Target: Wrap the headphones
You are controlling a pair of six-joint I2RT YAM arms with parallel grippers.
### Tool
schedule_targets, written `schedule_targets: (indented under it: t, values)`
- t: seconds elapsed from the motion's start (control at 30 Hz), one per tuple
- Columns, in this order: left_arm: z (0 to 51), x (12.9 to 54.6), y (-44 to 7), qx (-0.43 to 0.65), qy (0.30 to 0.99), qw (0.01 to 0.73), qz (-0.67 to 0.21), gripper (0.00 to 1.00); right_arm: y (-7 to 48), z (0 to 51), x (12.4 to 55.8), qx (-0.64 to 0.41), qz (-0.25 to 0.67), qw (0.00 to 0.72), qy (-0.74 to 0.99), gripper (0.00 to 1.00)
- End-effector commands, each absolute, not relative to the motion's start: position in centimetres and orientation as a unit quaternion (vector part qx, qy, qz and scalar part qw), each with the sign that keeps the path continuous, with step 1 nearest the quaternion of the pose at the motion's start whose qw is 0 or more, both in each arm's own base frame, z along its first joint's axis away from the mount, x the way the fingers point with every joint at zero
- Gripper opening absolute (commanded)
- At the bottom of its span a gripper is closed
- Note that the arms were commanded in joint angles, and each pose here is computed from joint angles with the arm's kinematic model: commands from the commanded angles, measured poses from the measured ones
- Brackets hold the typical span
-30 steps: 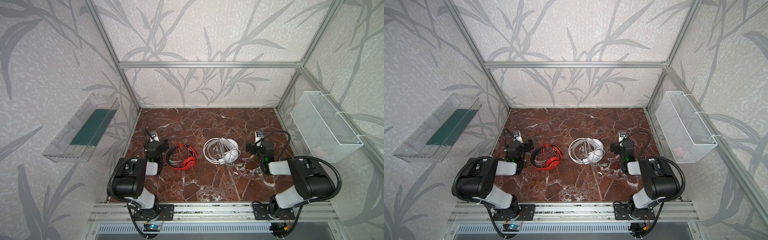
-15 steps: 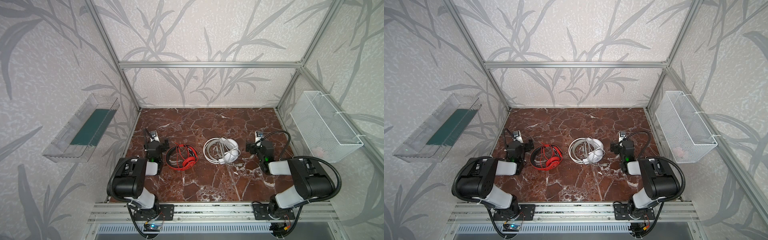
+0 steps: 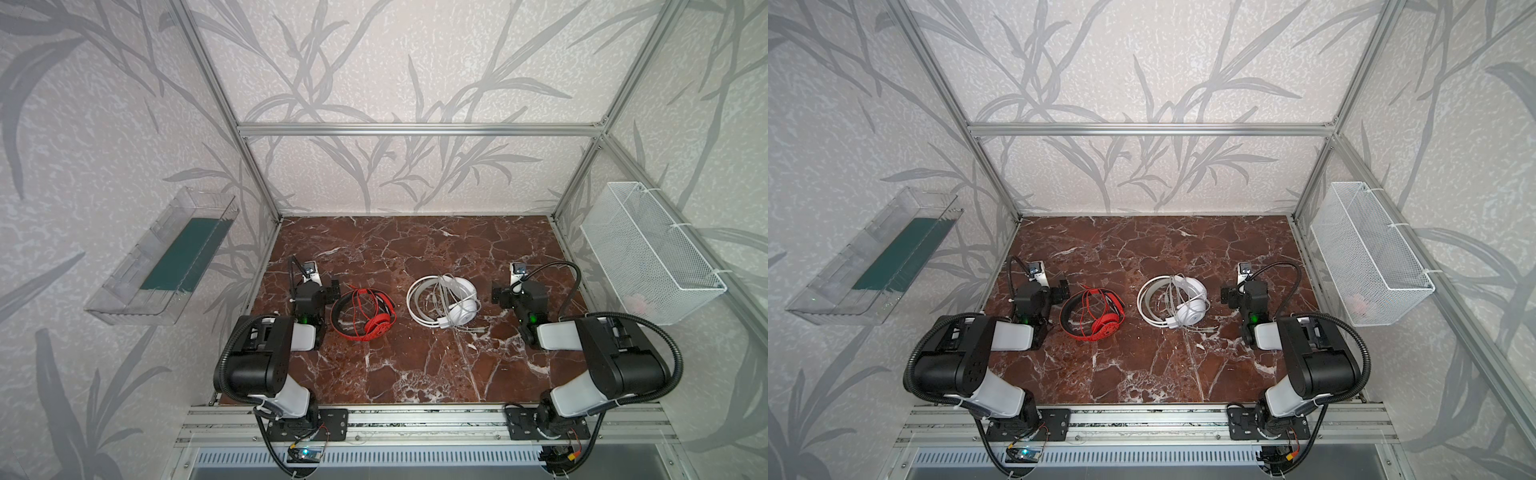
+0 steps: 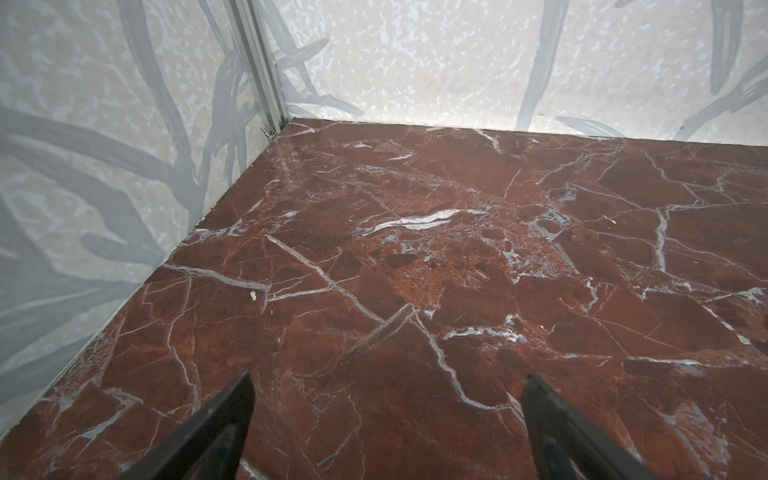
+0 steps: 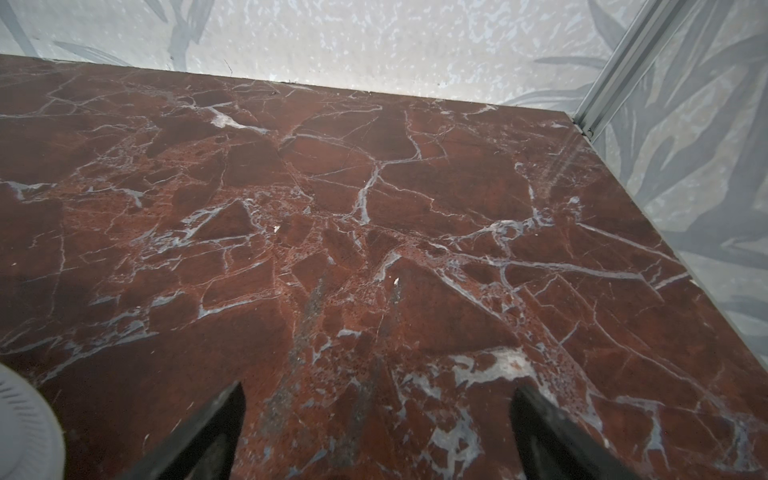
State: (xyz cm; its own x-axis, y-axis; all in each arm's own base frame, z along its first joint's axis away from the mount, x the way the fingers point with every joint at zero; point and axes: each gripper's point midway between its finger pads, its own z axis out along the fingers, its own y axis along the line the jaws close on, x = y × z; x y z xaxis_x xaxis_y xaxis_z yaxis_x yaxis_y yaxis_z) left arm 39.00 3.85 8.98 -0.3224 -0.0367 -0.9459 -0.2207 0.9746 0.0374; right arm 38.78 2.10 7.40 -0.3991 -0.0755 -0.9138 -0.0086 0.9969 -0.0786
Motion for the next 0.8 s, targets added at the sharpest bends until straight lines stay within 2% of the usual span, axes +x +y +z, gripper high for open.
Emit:
schedule_targets:
  t: [0.0,0.17,0.2,0.23,0.27,0.33,0.37,0.4,0.43,0.5,0.77]
  values:
    - [9.53,39.53,4.27,-0.084,0.805,0.582,0.08,0.99,1.9,9.11,39.53,-0.022,-0.037,0.567,0.822,0.99]
    - [9.56,39.52,4.24,-0.083,0.804,0.583,0.08,0.99,1.87,9.1,39.51,-0.022,-0.037,0.567,0.822,0.99]
    - [9.58,39.52,4.27,-0.083,0.804,0.583,0.08,0.95,1.88,9.1,39.51,-0.022,-0.037,0.567,0.822,0.99]
    - [9.61,39.52,4.3,-0.084,0.804,0.583,0.081,0.82,1.86,9.15,39.55,-0.021,-0.037,0.568,0.822,0.99]
    - [9.57,39.52,4.24,-0.083,0.804,0.583,0.08,0.65,1.88,9.16,39.55,-0.021,-0.036,0.568,0.822,0.99]
    - [9.59,39.53,4.25,-0.083,0.804,0.583,0.08,0.25,1.88,9.15,39.55,-0.021,-0.037,0.568,0.822,0.99]
    - [9.53,39.5,4.32,-0.084,0.805,0.582,0.082,0.21,1.88,9.13,39.54,-0.022,-0.037,0.568,0.822,0.98]
    - [9.53,39.51,4.26,-0.082,0.805,0.582,0.081,0.25,1.87,9.12,39.53,-0.021,-0.036,0.567,0.822,0.97]
    - [9.56,39.53,4.25,-0.083,0.804,0.583,0.081,0.47,1.89,9.15,39.55,-0.021,-0.036,0.568,0.822,0.97]
    - [9.52,39.51,4.26,-0.083,0.805,0.582,0.081,0.97,1.87,9.13,39.55,-0.021,-0.036,0.567,0.822,0.99]
    - [9.53,39.47,4.29,-0.083,0.804,0.582,0.082,0.99,1.88,9.13,39.55,-0.022,-0.037,0.567,0.822,0.99]
